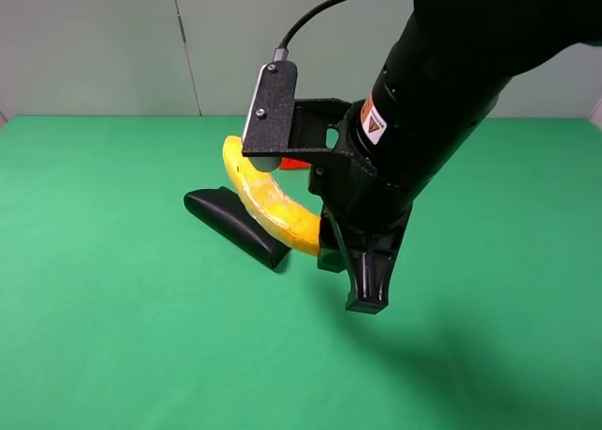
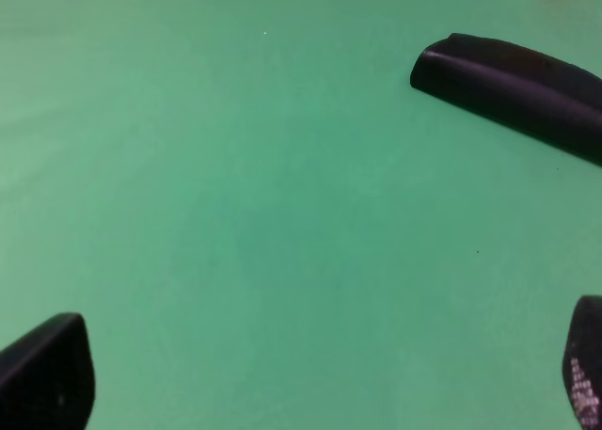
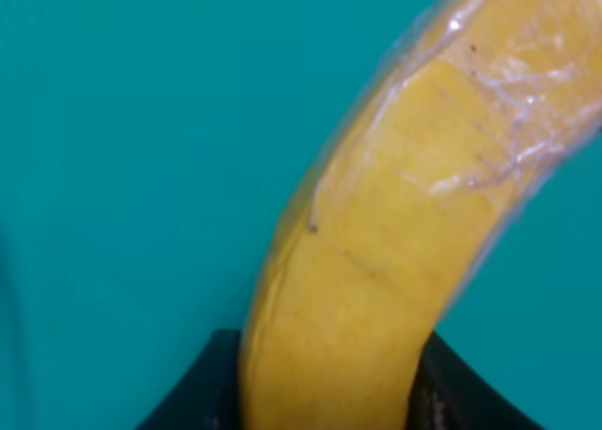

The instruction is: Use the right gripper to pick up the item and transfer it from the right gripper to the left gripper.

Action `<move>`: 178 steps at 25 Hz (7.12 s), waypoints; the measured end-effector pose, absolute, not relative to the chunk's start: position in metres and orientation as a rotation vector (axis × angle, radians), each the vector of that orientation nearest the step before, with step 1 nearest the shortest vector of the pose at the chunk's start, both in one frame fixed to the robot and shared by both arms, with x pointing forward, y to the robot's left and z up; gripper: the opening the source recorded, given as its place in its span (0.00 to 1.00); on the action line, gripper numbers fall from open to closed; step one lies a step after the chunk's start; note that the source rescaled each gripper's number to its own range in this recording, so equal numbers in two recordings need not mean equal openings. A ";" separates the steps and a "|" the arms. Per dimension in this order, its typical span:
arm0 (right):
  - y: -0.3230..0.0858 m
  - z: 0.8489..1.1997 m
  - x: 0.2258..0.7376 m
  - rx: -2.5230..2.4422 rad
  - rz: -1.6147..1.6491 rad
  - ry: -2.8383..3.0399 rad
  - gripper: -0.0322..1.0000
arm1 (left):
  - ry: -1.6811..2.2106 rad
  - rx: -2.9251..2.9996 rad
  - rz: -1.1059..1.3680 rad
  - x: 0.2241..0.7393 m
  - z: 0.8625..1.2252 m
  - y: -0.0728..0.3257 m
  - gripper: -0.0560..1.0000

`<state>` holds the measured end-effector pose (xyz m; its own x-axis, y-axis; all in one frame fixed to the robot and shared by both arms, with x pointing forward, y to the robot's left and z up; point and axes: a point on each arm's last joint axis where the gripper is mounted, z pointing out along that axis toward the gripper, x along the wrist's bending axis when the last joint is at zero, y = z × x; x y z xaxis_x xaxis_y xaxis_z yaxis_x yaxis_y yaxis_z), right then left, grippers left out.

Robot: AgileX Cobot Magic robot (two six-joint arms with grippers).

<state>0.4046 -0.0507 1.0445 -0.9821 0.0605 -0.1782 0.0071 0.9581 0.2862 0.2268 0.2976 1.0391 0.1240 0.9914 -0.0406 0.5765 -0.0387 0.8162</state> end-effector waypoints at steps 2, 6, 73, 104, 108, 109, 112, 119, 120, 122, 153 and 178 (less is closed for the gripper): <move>-0.050 1.045 0.404 0.058 0.435 2.930 0.03 | 1.535 1.702 0.751 0.227 1.039 0.298 1.00; -0.050 1.045 0.404 0.059 0.436 2.931 0.03 | 1.535 1.702 0.751 0.227 1.039 0.298 1.00; -0.045 1.047 0.406 0.050 0.525 2.897 0.03 | 1.410 1.331 -0.571 0.467 0.989 0.179 0.94; -0.043 1.047 0.403 0.084 0.567 2.922 0.03 | 1.554 1.245 -0.834 0.457 0.989 0.176 0.28; -0.042 1.047 0.402 0.092 0.575 2.928 0.03 | 1.540 1.262 -0.811 0.458 0.988 0.176 0.26; -0.042 1.047 0.402 0.092 0.575 2.928 0.03 | 1.536 1.266 -0.807 0.458 0.988 0.176 0.26; -0.042 1.047 0.402 0.093 0.576 2.929 0.03 | 1.534 1.268 -0.805 0.458 0.988 0.176 0.26; -0.040 1.047 0.399 0.070 0.574 2.929 0.03 | 1.538 1.280 -0.786 0.458 0.987 0.177 0.05; -0.039 1.047 0.397 0.060 0.570 2.930 0.03 | 1.537 1.285 -0.786 0.458 0.987 0.177 0.06; -0.038 1.047 0.393 0.039 0.559 2.931 0.03 | 1.529 1.298 -0.782 0.457 0.987 0.177 0.06; -0.057 1.085 0.390 0.203 0.684 2.760 1.00 | 1.516 1.279 -0.790 0.458 0.989 0.176 0.06; -0.244 1.131 0.357 1.064 0.673 2.339 1.00 | 1.492 1.294 -0.782 0.457 0.989 0.176 0.06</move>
<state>0.3567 -0.2436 1.1306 -0.5819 0.7830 -0.2197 0.5465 0.5766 0.6074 0.4574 0.1758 0.9892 0.0410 0.3396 -0.9397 0.9660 0.2269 0.1241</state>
